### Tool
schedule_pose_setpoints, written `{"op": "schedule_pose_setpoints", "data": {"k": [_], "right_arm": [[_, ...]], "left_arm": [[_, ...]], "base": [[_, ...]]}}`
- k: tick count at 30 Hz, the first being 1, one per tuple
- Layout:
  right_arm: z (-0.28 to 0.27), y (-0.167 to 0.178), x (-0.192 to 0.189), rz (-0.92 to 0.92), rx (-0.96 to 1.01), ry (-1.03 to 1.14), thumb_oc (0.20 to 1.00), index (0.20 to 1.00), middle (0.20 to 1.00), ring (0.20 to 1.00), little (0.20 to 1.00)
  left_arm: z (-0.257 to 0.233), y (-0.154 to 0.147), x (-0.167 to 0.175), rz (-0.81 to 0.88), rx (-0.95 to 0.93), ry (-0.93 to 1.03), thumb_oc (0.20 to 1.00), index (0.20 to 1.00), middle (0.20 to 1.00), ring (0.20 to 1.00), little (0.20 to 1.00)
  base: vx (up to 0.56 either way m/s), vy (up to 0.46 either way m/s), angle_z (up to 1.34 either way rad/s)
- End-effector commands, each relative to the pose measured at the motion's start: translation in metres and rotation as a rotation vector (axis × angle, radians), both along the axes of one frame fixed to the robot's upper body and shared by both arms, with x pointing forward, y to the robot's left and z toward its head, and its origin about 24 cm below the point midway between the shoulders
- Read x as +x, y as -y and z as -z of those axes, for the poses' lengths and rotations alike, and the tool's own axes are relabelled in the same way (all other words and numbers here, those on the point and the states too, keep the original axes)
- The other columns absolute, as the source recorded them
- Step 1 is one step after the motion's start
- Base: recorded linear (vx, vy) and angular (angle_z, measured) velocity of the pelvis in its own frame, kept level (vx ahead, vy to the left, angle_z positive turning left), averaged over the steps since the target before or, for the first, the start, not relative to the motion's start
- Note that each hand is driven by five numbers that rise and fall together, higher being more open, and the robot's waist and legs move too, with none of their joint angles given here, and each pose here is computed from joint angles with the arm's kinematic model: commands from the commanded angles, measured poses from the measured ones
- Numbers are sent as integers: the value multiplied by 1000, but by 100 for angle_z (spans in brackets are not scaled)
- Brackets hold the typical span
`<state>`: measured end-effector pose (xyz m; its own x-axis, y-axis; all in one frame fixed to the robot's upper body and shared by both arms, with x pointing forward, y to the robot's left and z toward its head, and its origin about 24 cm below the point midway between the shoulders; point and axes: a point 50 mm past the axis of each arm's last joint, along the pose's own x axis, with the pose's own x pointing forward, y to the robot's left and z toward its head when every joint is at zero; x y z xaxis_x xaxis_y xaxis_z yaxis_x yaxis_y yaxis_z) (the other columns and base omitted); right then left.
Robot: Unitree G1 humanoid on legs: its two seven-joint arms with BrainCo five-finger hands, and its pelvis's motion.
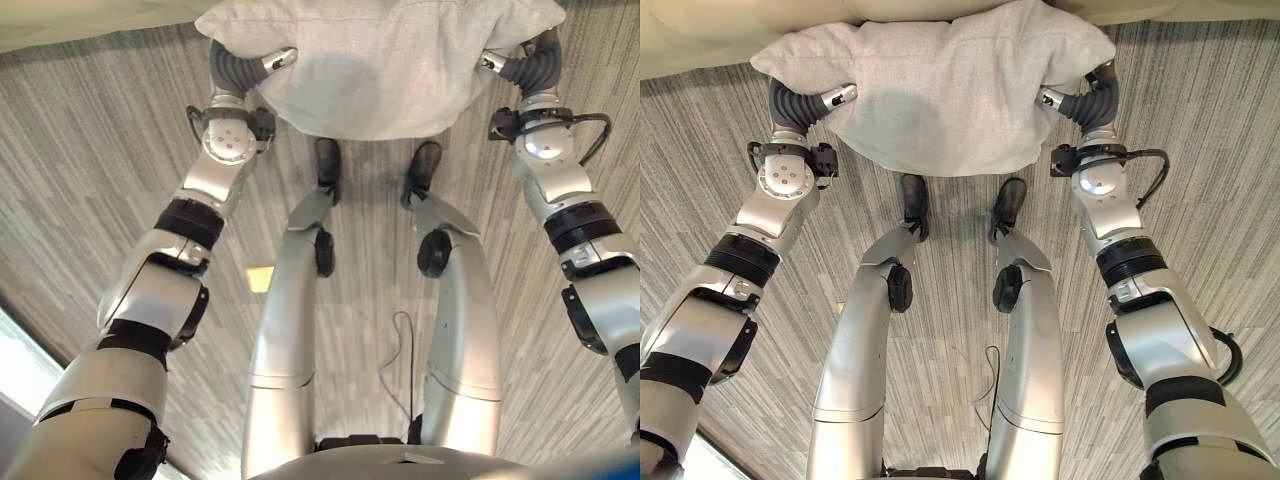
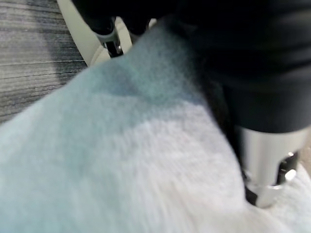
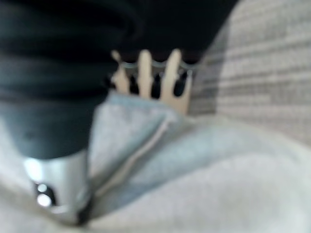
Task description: Pick up all the scattered cushions and arrange them neatly on the sofa.
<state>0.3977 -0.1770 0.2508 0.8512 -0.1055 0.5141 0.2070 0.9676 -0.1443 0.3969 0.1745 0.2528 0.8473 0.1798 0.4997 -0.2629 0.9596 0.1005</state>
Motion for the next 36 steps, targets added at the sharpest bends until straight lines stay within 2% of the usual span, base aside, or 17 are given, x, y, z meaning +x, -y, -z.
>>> {"op": "schedule_pose_setpoints", "data": {"k": [1, 2, 3, 4, 7, 15, 23, 30, 36], "right_arm": [[19, -77, -7, -261, -28, -1, 1000, 1000, 1000, 1000, 1000], [21, -82, -8, -285, -12, -6, 589, 589, 589, 589, 589], [20, -89, -9, -312, -14, -4, 442, 442, 442, 442, 442], [23, -95, -10, -334, -26, -10, 200, 200, 200, 200, 200], [26, -97, -14, -364, -67, -6, 200, 200, 200, 200, 200], [27, -71, -20, -314, -28, 31, 200, 200, 200, 200, 200], [59, -44, -40, -259, -9, 11, 200, 200, 200, 200, 200], [99, -35, -57, -217, 26, -75, 200, 200, 200, 200, 200], [150, -27, -78, -189, 48, -230, 200, 200, 200, 200, 200]], "left_arm": [[9, 36, -5, 134, -115, 55, 1000, 1000, 1000, 1000, 1000], [9, 37, -5, 142, -140, 58, 812, 812, 812, 812, 812], [7, 39, -6, 157, -163, 65, 476, 476, 476, 476, 476], [5, 40, -6, 169, -175, 69, 200, 200, 200, 200, 200], [4, 36, -10, 197, -189, 98, 200, 200, 200, 200, 200], [17, 38, -19, 258, -213, 101, 200, 200, 200, 200, 200], [74, 48, -45, 384, -279, 8, 200, 200, 200, 200, 200], [115, 40, -64, 363, -304, -86, 200, 200, 200, 200, 200], [159, 30, -89, 331, -361, -208, 200, 200, 200, 200, 200]], "base": [[0, 0, 0], [0, 0, 0], [0, 0, 0], [0, 0, 0], [-1, -14, 3], [-11, -9, 1], [-53, -75, 11], [-31, -88, 6], [63, -106, 13]]}}
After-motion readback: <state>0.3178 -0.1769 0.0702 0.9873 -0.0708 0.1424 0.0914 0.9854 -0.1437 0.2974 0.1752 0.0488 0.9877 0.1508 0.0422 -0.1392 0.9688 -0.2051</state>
